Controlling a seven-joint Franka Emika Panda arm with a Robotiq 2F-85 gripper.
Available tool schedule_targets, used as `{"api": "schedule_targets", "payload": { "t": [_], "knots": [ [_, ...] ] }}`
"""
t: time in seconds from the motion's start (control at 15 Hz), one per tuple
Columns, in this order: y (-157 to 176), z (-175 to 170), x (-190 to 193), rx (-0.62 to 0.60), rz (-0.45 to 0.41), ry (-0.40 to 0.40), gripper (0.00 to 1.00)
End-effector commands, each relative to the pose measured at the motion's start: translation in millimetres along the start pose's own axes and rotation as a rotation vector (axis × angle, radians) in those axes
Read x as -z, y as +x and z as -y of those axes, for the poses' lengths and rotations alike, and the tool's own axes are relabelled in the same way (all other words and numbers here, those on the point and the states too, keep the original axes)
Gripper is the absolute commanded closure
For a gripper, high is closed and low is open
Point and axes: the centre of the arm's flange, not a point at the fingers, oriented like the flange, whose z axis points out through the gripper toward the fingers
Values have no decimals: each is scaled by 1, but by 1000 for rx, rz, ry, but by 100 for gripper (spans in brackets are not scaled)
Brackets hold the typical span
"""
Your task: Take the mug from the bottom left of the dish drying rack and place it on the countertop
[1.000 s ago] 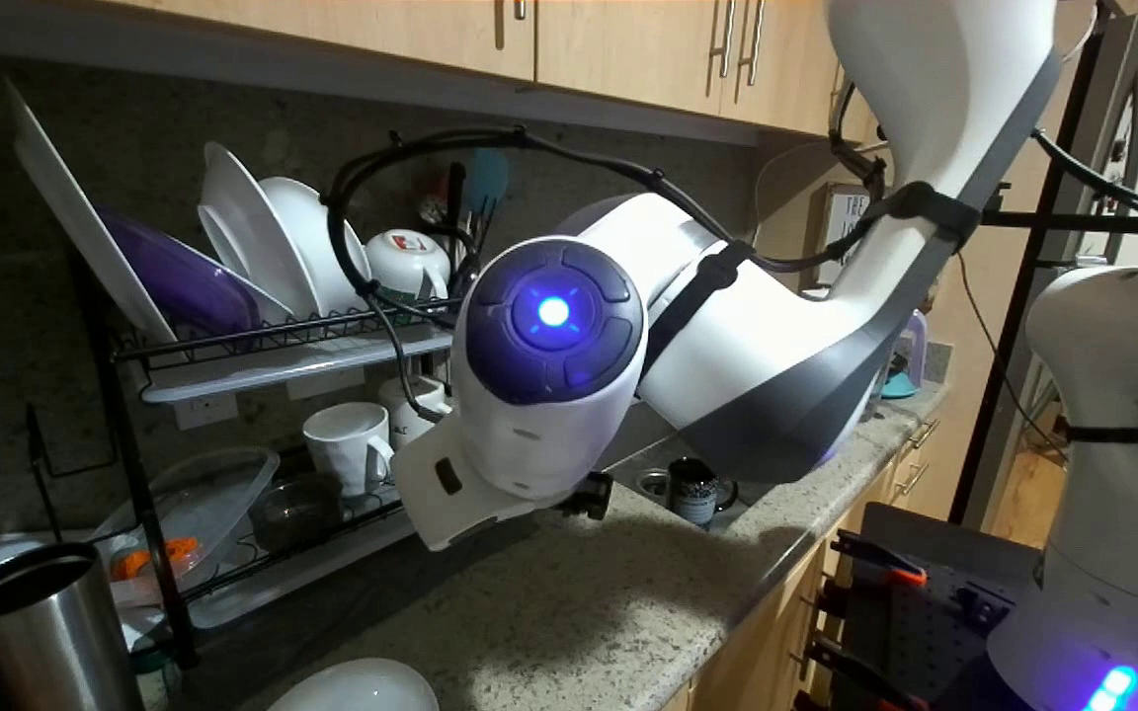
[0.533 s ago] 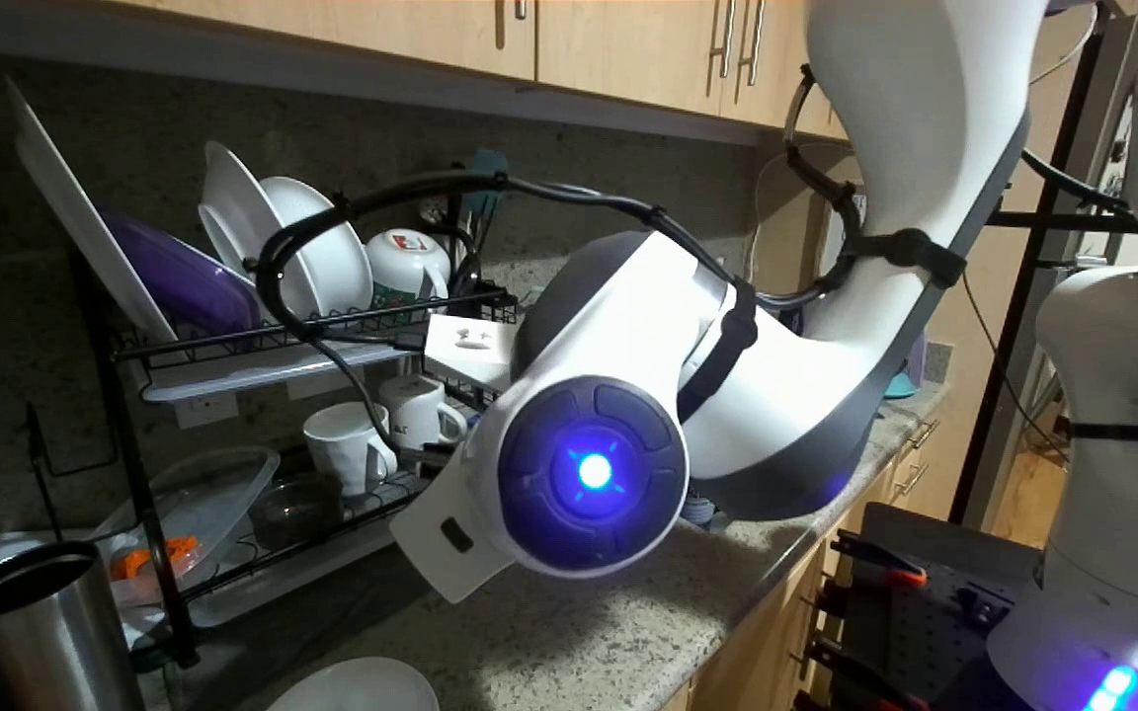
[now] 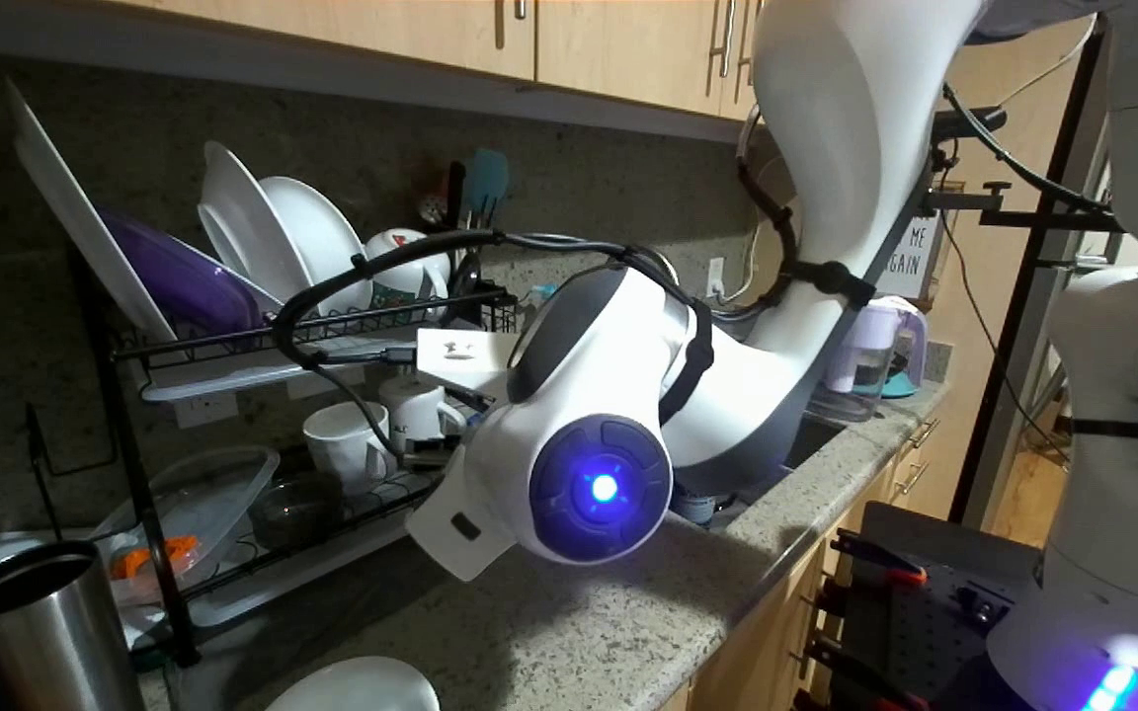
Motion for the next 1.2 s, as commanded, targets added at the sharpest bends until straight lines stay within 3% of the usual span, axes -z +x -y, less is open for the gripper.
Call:
{"api": "schedule_targets", "payload": {
  "t": [0.0,0.4,0.8,0.87,1.13],
  "knots": [
    [-12,12,-28,29,-38,-67,0],
    [-28,19,-68,150,-178,-248,0],
    [-40,26,-62,330,-207,-384,0],
    [-28,24,-68,291,-212,-336,0],
    [-23,25,-69,298,-219,-336,0]
  ]
}}
